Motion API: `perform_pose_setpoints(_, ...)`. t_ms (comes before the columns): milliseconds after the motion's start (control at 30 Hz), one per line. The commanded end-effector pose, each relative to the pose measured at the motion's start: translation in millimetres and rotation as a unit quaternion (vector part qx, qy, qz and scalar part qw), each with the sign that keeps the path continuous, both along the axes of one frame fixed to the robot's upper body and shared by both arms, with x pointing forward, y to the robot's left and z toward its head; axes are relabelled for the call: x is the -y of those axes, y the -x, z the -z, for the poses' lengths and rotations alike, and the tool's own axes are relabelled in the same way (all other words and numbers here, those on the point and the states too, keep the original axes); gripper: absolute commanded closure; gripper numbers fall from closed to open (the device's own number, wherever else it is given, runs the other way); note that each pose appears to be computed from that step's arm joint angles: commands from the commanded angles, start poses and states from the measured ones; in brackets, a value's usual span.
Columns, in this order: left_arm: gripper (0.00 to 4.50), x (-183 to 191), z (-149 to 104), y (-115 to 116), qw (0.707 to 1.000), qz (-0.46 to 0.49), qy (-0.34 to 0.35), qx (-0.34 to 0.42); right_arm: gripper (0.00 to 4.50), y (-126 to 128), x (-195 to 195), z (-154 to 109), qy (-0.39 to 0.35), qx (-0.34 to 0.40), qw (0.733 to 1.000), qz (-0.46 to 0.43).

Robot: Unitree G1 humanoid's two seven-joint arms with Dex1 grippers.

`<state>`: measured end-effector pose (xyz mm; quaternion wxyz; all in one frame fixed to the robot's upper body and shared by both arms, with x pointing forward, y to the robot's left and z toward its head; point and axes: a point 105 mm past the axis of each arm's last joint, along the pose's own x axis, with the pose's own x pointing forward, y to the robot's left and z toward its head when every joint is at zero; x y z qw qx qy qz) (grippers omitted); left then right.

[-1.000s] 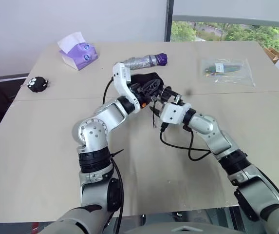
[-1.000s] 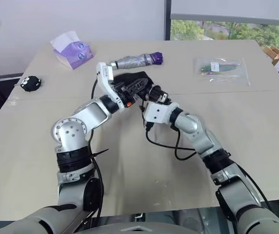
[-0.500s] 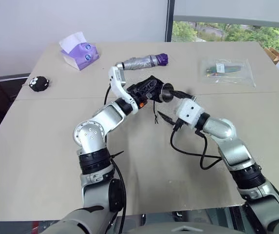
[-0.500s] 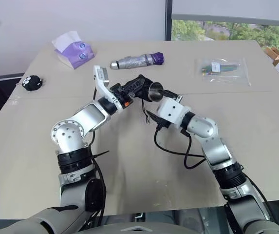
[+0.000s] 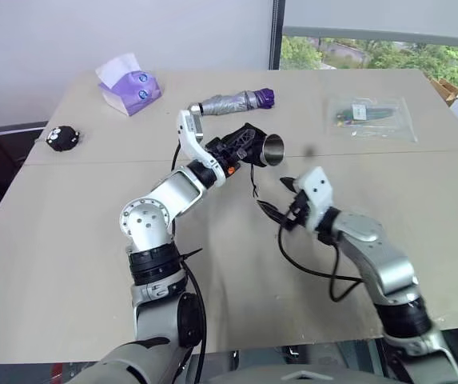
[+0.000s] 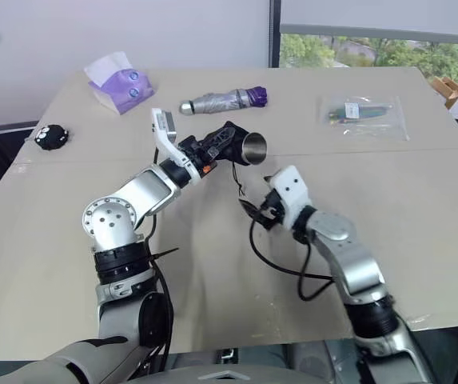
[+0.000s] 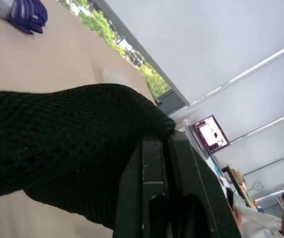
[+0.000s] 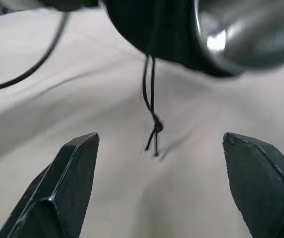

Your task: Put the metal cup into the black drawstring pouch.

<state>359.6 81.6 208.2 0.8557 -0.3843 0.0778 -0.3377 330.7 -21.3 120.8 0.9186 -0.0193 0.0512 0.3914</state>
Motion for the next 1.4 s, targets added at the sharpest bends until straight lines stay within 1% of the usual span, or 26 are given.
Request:
perform_pose_setpoints(33,4.50,2.4,-18.5,1.6,0.999,0.006,0.016,0.031,0.47,-12.2,-13.3,-11.7,-0.032,0.013,0.999,0.011)
perform_pose_setpoints(67,4.50,2.5,-18.5,1.6,0.999,0.006,0.016,0.031,0.47,-14.8,-18.5,-12.1,-0.041,0.009,0.999,0.011)
perform_pose_setpoints(133,4.50,3.1,-18.5,1.8,0.999,0.006,0.018,0.030,0.47,-20.8,-22.2,-7.6,-0.033,0.006,0.999,0.023)
perform_pose_setpoints(167,4.50,3.5,-18.7,1.8,0.999,0.006,0.019,0.031,0.84,-23.4,-21.8,-4.0,-0.026,0.005,0.999,0.031)
perform_pose_setpoints(233,4.50,3.9,-19.1,1.9,0.999,0.005,0.021,0.031,1.33,-27.7,-16.9,-0.9,-0.017,0.009,0.998,0.051)
perform_pose_setpoints(267,4.50,3.6,-19.3,1.9,0.999,0.004,0.021,0.032,1.76,-30.1,-12.2,-1.6,-0.017,0.013,0.998,0.067)
perform_pose_setpoints(300,4.50,2.7,-19.6,1.8,0.999,0.002,0.023,0.032,2.31,-32.3,-7.2,-4.2,-0.021,0.019,0.996,0.082)
perform_pose_setpoints(333,4.50,1.8,-19.8,1.6,0.999,0.001,0.025,0.032,2.67,-33.7,-3.1,-7.4,-0.024,0.027,0.995,0.093)
perform_pose_setpoints(367,4.50,1.1,-19.9,1.4,0.999,-0.001,0.026,0.032,3.27,-34.3,-1.0,-9.5,-0.027,0.031,0.994,0.098)
perform_pose_setpoints(433,4.50,0.6,-18.0,0.0,0.999,-0.003,0.028,0.029,4.34,-38.1,6.0,-15.7,-0.029,0.045,0.992,0.115)
perform_pose_setpoints(467,4.50,1.2,-16.1,-0.5,0.999,-0.004,0.025,0.027,4.44,-40.2,9.1,-20.2,-0.032,0.053,0.991,0.122)
perform_pose_setpoints(600,4.50,3.6,-13.9,-1.4,0.999,-0.005,0.025,0.024,4.44,-46.3,21.0,-33.0,-0.042,0.074,0.984,0.154)
perform_pose_setpoints(733,4.50,1.1,-14.3,-7.9,0.999,-0.025,0.026,0.025,4.44,-46.3,39.0,-51.0,0.008,0.135,0.973,0.189)
perform_pose_setpoints(833,4.50,-0.5,-17.5,-11.1,0.998,-0.038,0.035,0.033,4.44,-47.9,57.0,-74.6,0.054,0.204,0.951,0.227)
perform_pose_setpoints(900,4.50,0.9,-19.4,-11.4,0.998,-0.040,0.041,0.037,4.44,-47.5,67.9,-97.4,0.070,0.255,0.932,0.250)
perform_pose_setpoints(1000,4.50,3.1,-20.6,-10.7,0.997,-0.038,0.043,0.042,4.44,-44.7,75.0,-120.7,0.086,0.306,0.911,0.263)
perform_pose_setpoints(1133,4.50,2.9,-23.0,-9.8,0.997,-0.041,0.052,0.049,4.44,-32.3,78.0,-171.5,0.069,0.391,0.876,0.274)
perform_pose_setpoints(1233,4.50,2.8,-24.0,-9.9,0.996,-0.041,0.057,0.052,4.44,-27.1,75.6,-191.6,0.054,0.416,0.866,0.273)
perform_pose_setpoints(1400,4.50,2.8,-24.2,-8.4,0.995,-0.038,0.076,0.059,4.44,-19.8,66.8,-222.9,0.014,0.446,0.856,0.260)
